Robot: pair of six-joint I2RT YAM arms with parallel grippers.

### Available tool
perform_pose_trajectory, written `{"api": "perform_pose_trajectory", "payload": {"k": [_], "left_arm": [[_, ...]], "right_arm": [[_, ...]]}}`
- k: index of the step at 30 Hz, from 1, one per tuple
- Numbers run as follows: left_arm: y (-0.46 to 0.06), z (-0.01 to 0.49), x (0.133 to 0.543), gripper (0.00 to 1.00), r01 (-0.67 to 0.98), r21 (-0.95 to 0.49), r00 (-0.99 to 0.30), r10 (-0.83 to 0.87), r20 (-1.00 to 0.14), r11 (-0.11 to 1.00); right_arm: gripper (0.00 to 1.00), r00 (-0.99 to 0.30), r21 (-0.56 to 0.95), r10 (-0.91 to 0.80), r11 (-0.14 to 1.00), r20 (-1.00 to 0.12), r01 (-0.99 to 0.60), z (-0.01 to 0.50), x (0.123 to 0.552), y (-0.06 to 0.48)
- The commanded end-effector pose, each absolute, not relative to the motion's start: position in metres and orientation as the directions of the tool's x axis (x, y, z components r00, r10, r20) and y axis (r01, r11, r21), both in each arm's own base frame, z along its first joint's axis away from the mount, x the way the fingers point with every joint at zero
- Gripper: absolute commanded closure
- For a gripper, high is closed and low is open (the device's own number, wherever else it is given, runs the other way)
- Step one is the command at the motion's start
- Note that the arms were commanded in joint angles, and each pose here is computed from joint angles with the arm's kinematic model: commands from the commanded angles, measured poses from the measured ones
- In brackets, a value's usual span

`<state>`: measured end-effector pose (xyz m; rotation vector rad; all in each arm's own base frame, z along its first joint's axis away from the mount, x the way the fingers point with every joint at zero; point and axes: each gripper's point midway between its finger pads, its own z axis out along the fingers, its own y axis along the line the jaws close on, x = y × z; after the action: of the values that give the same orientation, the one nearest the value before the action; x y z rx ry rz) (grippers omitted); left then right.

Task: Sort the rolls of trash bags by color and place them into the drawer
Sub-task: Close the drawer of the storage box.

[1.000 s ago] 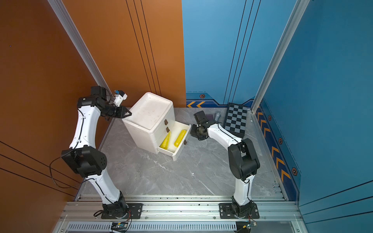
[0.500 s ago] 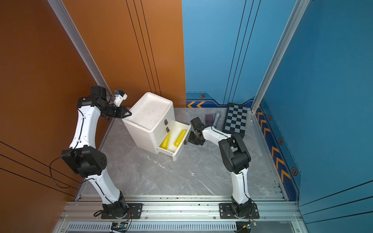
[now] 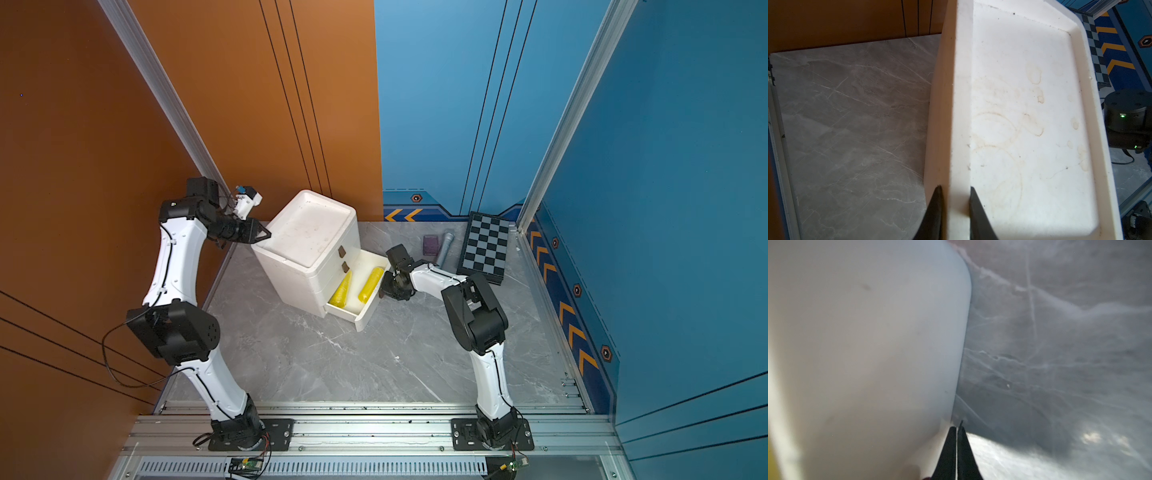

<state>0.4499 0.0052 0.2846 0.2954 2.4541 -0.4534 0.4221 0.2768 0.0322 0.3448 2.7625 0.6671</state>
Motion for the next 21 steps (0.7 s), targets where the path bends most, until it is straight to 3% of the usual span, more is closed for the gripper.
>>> {"api": "perform_pose_trajectory", "payload": {"k": [1, 14, 21], "left_arm": [[-0.027, 0.349, 0.432, 1.00, 0.422, -0.366, -0.685, 0.028, -0.728, 0.829], [-0.043, 0.346, 0.438, 1.00, 0.457, -0.392, -0.689, 0.040, -0.723, 0.798], [-0.055, 0.344, 0.438, 1.00, 0.473, -0.387, -0.692, 0.062, -0.720, 0.791]], "right_arm": [[0.92, -0.922, 0.538, 0.308, 0.831, -0.236, 0.140, 0.047, 0.434, 0.298], [0.91, -0.916, 0.663, 0.315, 0.744, -0.247, 0.077, 0.059, 0.451, 0.362], [0.90, -0.903, 0.792, 0.378, 0.606, -0.204, 0.075, 0.061, 0.462, 0.408]]}}
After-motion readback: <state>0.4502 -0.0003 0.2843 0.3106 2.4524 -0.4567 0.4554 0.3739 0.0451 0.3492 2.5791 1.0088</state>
